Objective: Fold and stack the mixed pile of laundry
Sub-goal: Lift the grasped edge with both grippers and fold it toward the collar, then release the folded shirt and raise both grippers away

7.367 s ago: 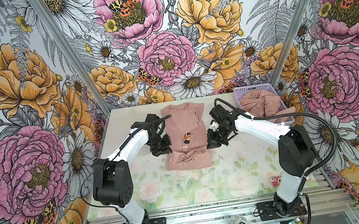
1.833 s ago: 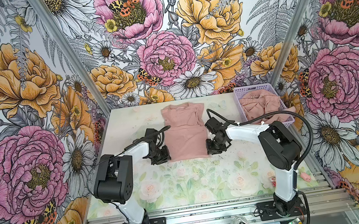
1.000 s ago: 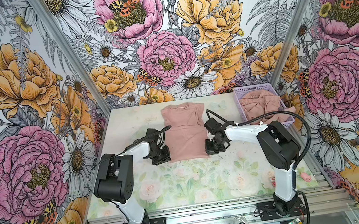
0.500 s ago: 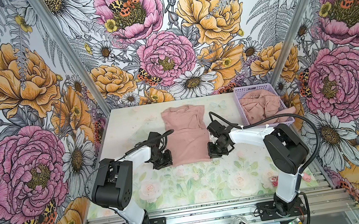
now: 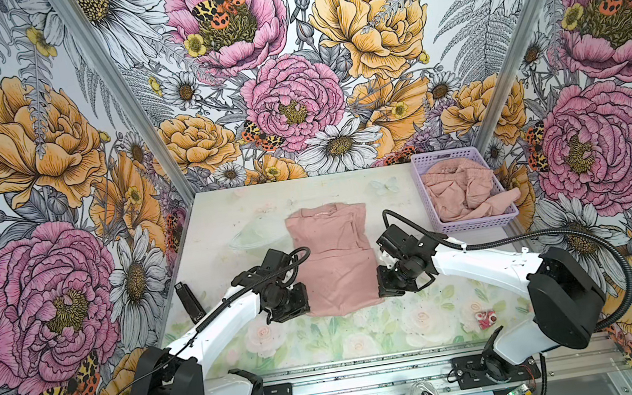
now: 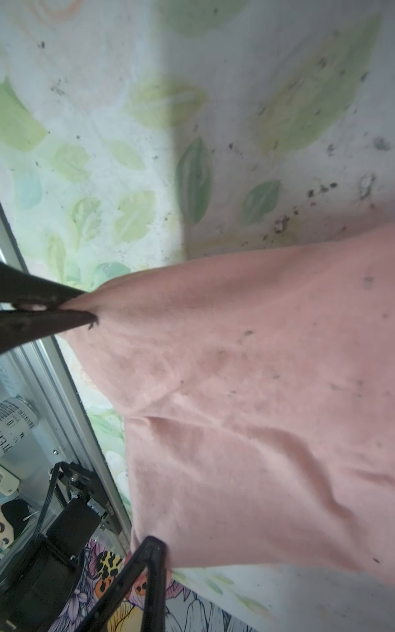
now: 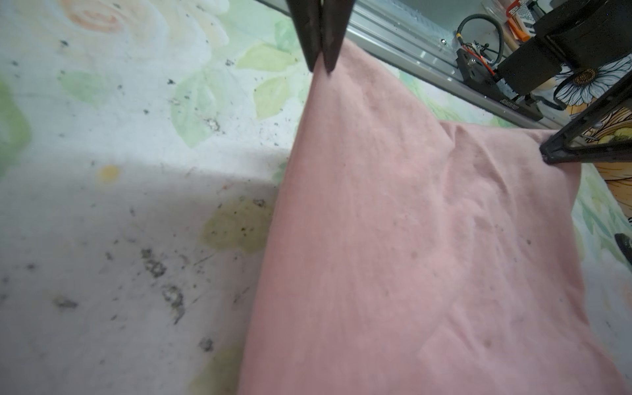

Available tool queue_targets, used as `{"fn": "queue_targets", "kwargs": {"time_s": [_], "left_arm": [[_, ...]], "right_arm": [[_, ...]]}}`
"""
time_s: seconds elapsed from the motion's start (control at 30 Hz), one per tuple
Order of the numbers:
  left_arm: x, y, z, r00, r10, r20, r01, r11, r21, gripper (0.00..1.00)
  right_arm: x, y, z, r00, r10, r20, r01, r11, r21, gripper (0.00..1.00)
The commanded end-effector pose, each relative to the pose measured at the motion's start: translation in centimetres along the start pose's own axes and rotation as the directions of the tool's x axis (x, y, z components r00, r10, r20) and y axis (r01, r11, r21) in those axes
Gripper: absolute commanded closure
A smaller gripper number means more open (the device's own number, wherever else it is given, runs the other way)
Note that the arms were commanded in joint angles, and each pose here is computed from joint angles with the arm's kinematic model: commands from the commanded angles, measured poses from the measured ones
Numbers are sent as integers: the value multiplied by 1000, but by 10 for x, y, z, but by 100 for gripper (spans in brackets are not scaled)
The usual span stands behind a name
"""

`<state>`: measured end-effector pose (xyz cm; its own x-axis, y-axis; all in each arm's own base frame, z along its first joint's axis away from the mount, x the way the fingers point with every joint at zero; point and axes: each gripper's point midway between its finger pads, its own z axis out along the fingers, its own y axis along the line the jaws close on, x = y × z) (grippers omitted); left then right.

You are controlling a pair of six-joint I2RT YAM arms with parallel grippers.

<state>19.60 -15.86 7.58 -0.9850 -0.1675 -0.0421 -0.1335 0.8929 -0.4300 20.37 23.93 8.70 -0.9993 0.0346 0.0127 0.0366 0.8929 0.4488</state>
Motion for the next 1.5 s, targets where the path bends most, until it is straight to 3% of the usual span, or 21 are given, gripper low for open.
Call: {"fn": "queue_targets", "kwargs": {"time_s": [0.0, 0.2, 0.7, 1.03, 1.47], "left_arm": [[3, -4, -16, 997, -72, 14, 72, 997, 12, 100], [-32, -25, -49, 995, -65, 75, 60, 996, 65, 100], [-166, -68, -80, 989, 10, 147, -27, 993, 115, 100], [-231, -60, -48, 991, 2, 132, -15, 995, 101, 100], [-303, -50, -37, 979, 6, 203, -26, 995, 98, 100]], "right_arm": [[2, 7, -23, 999, 27, 20, -27, 999, -17, 100], [-27, 29, -54, 997, 34, 72, -28, 995, -92, 100], [-154, 65, -83, 988, 33, 153, 0, 978, -207, 100], [-243, 65, -82, 974, 69, 216, -13, 968, -249, 100], [-310, 56, -61, 959, 73, 274, -1, 968, -252, 100]]}}
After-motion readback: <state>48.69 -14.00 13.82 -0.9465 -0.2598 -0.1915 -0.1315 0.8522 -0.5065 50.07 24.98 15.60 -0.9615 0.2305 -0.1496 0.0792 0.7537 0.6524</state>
